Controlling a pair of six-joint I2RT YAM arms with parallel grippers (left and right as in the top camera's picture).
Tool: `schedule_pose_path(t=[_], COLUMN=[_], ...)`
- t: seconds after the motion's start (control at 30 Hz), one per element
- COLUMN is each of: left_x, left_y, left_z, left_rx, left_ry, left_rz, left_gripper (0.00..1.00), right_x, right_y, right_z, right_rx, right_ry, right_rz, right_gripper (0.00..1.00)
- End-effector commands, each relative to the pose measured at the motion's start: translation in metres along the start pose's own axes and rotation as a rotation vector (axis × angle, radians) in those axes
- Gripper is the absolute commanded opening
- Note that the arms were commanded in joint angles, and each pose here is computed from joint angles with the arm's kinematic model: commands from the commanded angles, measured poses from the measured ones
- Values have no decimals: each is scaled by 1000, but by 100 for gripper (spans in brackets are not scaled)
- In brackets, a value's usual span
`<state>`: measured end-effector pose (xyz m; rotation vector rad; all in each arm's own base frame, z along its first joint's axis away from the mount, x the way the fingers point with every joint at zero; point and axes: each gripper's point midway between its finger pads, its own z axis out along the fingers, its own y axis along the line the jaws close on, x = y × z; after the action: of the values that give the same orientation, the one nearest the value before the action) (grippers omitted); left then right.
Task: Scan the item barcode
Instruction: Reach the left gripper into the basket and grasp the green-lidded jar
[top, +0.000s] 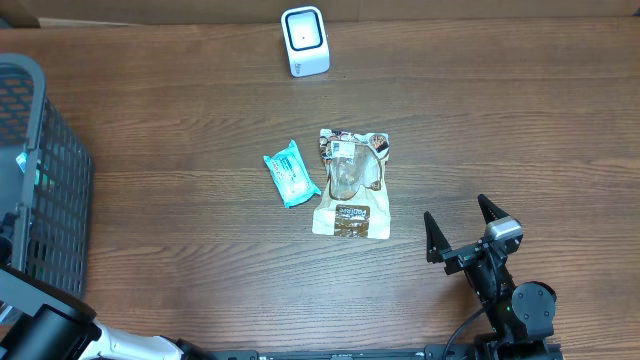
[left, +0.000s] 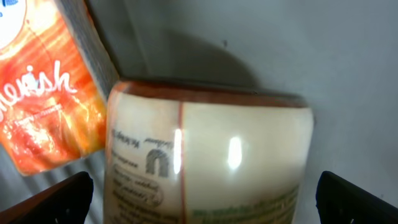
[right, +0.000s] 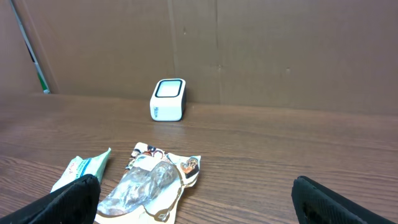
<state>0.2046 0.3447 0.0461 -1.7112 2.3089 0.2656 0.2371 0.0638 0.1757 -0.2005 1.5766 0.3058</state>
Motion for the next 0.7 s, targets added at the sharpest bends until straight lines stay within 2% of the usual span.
schedule_pose_path(t=[0.0,0.07,0.2,0.37,0.67], left_x=[3,3,3,7,-2], left_y=[1,1,1,1,-11], left_z=[4,4,4,4,-17], left_rx=[-6,-5,-6,-2,62], left_ry=[2,0,3,19,29], left_rz=[-14,-14,-14,-13,-50], left_gripper=[100,96,78,62,50], right_x=[1,1,1,1,1], right_y=[-1,-1,-1,-1,-1], right_z=[0,0,0,0,0], right_rx=[3,3,3,3,3], right_ry=[-5,-5,-5,-5,-5], right_rz=[2,2,2,2,2], right_gripper=[100,100,100,100,100])
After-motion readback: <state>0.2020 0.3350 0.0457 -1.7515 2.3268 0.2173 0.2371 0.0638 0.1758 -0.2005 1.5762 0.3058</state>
